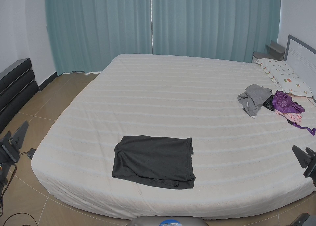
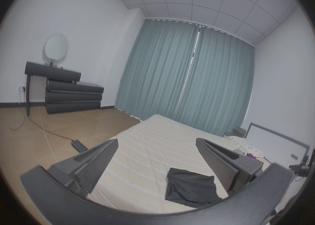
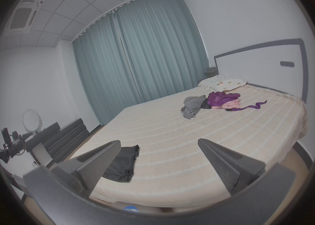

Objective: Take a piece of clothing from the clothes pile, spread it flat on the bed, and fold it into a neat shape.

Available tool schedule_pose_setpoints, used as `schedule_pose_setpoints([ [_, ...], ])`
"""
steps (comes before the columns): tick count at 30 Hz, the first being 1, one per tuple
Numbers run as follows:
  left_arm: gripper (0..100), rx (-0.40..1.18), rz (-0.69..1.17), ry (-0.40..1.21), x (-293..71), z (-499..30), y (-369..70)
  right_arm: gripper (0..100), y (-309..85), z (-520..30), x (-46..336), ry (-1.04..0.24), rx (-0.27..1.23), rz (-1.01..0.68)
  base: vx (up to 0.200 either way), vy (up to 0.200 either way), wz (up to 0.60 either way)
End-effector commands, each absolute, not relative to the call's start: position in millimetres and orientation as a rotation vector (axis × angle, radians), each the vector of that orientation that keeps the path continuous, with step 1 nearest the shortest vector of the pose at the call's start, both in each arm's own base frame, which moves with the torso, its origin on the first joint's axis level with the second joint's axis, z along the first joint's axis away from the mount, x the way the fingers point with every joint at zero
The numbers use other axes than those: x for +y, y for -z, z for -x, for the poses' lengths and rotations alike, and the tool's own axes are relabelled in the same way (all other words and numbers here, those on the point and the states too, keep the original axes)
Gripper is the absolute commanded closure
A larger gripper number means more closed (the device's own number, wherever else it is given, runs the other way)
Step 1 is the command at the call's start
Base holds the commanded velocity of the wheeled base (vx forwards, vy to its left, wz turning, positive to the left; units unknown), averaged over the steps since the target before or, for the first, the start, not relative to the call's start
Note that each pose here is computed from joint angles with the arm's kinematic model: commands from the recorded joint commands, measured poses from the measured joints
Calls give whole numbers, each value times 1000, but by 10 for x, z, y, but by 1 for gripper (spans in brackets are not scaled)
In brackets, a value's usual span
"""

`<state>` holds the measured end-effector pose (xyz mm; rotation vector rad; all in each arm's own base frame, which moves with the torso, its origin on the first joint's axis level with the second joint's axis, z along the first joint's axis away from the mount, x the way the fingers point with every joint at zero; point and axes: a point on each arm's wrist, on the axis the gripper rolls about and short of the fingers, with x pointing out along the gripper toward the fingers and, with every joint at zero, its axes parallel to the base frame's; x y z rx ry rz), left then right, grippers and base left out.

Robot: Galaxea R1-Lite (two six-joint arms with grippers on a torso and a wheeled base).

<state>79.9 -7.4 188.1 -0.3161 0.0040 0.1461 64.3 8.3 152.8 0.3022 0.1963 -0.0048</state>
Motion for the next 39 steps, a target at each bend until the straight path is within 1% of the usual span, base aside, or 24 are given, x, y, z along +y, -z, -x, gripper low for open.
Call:
schedule_pose_setpoints([
  [1, 0, -193, 157, -228, 78, 27, -1810, 0, -1504, 63, -39, 49, -8, -217, 0, 0, 0],
  [7, 0, -292, 44, -302, 83, 258, -1779, 0, -1339, 324, -58, 61, -76, -62, 0, 0, 0],
  [10, 0, -334, 13, -339, 75, 362, -1749, 0, -1352, 377, -43, 98, -116, -42, 0, 0, 0],
  [13, 0, -371, -17, -390, 51, 466, -1714, 0, -1316, 465, -21, 68, -170, -16, 0, 0, 0],
  [15, 0, -383, -24, -394, 46, 486, -1712, 0, -1296, 452, -17, 61, -173, 11, 0, 0, 0],
  [18, 0, -395, -24, -390, 46, 501, -1729, 0, -1312, 453, -16, 64, -190, 38, 0, 0, 0],
  [20, 0, -414, -21, -315, 51, 521, -1690, 0, -1255, 402, -17, 82, -217, 42, 0, 0, 0],
  [22, 0, -462, -26, -233, 46, 595, -1648, 0, -1212, 347, -21, 103, -312, 61, 0, 0, 0],
  [24, 0, -446, -32, -211, 44, 537, -1559, 0, -1151, 309, -20, 114, -390, 123, 0, 0, 0],
  [25, 0, -451, -31, -207, 43, 511, -1522, 0, -1155, 310, -20, 117, -394, 135, 0, 0, 0],
  [27, 0, -456, -35, -205, 41, 472, -1463, 0, -1161, 313, -20, 111, -392, 134, 0, 0, 0],
  [28, 0, -441, -50, -198, 40, 378, -1295, 0, -1134, 302, -20, 117, -371, 135, 0, 0, 0],
  [30, 0, -414, -65, -194, 39, 329, -1192, 0, -1104, 290, -21, 118, -340, 136, 0, 0, 0],
  [31, 0, -381, -65, -170, 34, 307, -1143, 0, -1008, 261, -23, 119, -242, 135, 0, 0, 0],
  [33, 0, -361, -52, -141, 29, 298, -1122, 0, -879, 237, -28, 130, -114, 97, 0, 0, 0],
  [35, 0, -361, -52, -140, 29, 298, -1122, 0, -869, 236, -28, 131, -105, 92, 0, 0, 0],
  [36, 0, -339, -54, -120, 24, 289, -1100, 0, -829, 232, -29, 128, -71, 5, 0, 0, 0],
  [38, 0, -289, -62, -99, 20, 273, -1051, 0, -833, 233, -29, 126, -79, -36, 0, 0, 0],
  [39, 0, -289, -62, -99, 20, 273, -1051, 0, -833, 233, -29, 126, -79, -36, 0, 0, 0],
])
